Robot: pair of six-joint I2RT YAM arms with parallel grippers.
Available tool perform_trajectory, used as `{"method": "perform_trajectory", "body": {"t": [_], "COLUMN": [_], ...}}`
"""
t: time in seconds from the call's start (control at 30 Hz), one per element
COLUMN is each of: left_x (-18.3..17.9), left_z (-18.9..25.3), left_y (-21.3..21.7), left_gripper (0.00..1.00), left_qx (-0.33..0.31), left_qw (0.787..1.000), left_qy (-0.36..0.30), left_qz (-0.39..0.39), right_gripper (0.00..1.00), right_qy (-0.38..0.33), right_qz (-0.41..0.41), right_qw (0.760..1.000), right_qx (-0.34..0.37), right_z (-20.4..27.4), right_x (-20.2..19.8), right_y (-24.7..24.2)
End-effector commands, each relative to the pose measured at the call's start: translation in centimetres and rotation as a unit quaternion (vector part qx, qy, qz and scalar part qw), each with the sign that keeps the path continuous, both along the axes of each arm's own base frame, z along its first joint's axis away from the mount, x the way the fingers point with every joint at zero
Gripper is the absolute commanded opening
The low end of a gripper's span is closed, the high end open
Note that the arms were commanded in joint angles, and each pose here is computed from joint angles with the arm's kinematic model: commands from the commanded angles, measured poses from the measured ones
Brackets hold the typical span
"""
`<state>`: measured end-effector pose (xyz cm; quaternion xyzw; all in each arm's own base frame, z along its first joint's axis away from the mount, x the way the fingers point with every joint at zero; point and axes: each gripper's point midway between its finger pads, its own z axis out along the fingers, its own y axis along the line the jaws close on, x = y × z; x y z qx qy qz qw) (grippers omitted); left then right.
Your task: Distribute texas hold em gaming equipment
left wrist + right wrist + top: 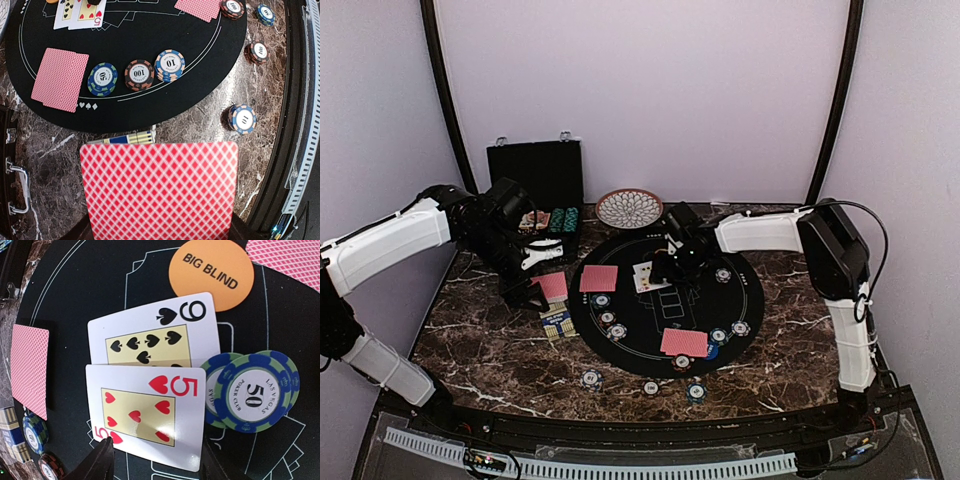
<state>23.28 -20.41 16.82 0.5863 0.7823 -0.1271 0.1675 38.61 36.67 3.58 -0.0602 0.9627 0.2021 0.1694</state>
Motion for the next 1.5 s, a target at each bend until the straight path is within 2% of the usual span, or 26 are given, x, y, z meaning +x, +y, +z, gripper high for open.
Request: {"method": "perform_trajectory", "body": {"t": [0.0, 0.07, 0.23, 0.3, 0.37, 0.4, 0.47, 0.57, 0.7, 0.73, 0.87, 1.0, 1.13, 1.2, 1.33, 1.4, 1.47], "left_x": [-0.5, -0.5, -0.5, -0.5, -0.5, -0.5, -0.5, -0.5, -0.4, -0.4, -0.3, -0.2, -0.4, -0.4, -0.4, -0.5, -0.7], "left_z": [0.7, 0.6, 0.6, 0.7, 0.8, 0.8, 1.0, 1.1, 1.3, 1.3, 1.5, 1.6, 1.7, 1.8, 1.8, 1.8, 1.7], "left_y": [0.1, 0.1, 0.0, 0.0, 0.0, 0.0, 0.0, 0.0, 0.0, 0.0, -0.2, -0.2, -0.1, 0.0, -0.2, -0.2, -0.3], "left_gripper": [0.00, 0.00, 0.00, 0.00, 0.00, 0.00, 0.00, 0.00, 0.00, 0.00, 0.00, 0.00, 0.00, 0.00, 0.00, 0.00, 0.00], "left_qx": [-0.011, -0.011, -0.012, -0.012, -0.013, -0.013, -0.015, -0.016, -0.018, -0.018, -0.021, -0.021, -0.021, -0.020, -0.023, -0.025, -0.026], "left_qw": [1.000, 1.000, 1.000, 1.000, 1.000, 1.000, 1.000, 1.000, 1.000, 1.000, 0.999, 1.000, 1.000, 0.999, 0.999, 0.999, 0.999], "left_qy": [-0.013, -0.013, -0.011, -0.012, -0.013, -0.014, -0.016, -0.020, -0.023, -0.024, -0.025, -0.023, -0.023, -0.024, -0.024, -0.021, -0.017], "left_qz": [-0.006, -0.006, -0.006, -0.006, -0.006, -0.006, -0.008, -0.008, -0.008, -0.008, -0.008, -0.007, -0.006, -0.007, -0.009, -0.009, -0.011], "right_gripper": [0.56, 0.57, 0.68, 0.80, 0.97, 0.98, 0.98, 0.98, 0.98, 0.98, 0.98, 0.98, 0.98, 0.98, 0.98, 0.98, 0.98], "right_qy": [0.006, 0.005, -0.014, -0.031, -0.051, -0.060, -0.075, -0.091, -0.113, -0.108, -0.076, -0.039, -0.039, -0.043, 0.010, 0.020, 0.001], "right_qz": [0.021, 0.022, 0.013, 0.008, 0.002, 0.000, -0.008, -0.029, -0.047, -0.044, -0.044, -0.057, -0.072, -0.065, -0.028, -0.009, 0.020], "right_qw": [1.000, 1.000, 1.000, 0.999, 0.999, 0.998, 0.997, 0.989, 0.955, 0.952, 0.971, 0.960, 0.965, 0.956, 0.919, 0.918, 0.921], "right_qx": [-0.002, -0.005, -0.013, -0.010, -0.002, 0.006, 0.036, 0.116, 0.269, 0.283, 0.221, 0.272, 0.248, 0.282, 0.392, 0.396, 0.388], "right_z": [1.3, 1.7, 3.6, 5.2, 7.1, 8.1, 10.0, 12.8, 16.3, 16.5, 14.7, 13.3, 12.7, 13.8, 14.2, 13.8, 14.8], "right_x": [-1.7, -2.0, -2.2, -2.2, -2.2, -2.3, -2.5, -3.2, -5.1, -5.6, -8.5, -11.8, -12.9, -13.1, -14.5, -14.3, -13.8], "right_y": [0.6, 0.5, -0.6, -0.9, -1.1, -1.1, -1.1, -0.8, -0.3, 0.0, 2.0, 5.0, 6.0, 6.5, 8.5, 9.2, 10.1]}}
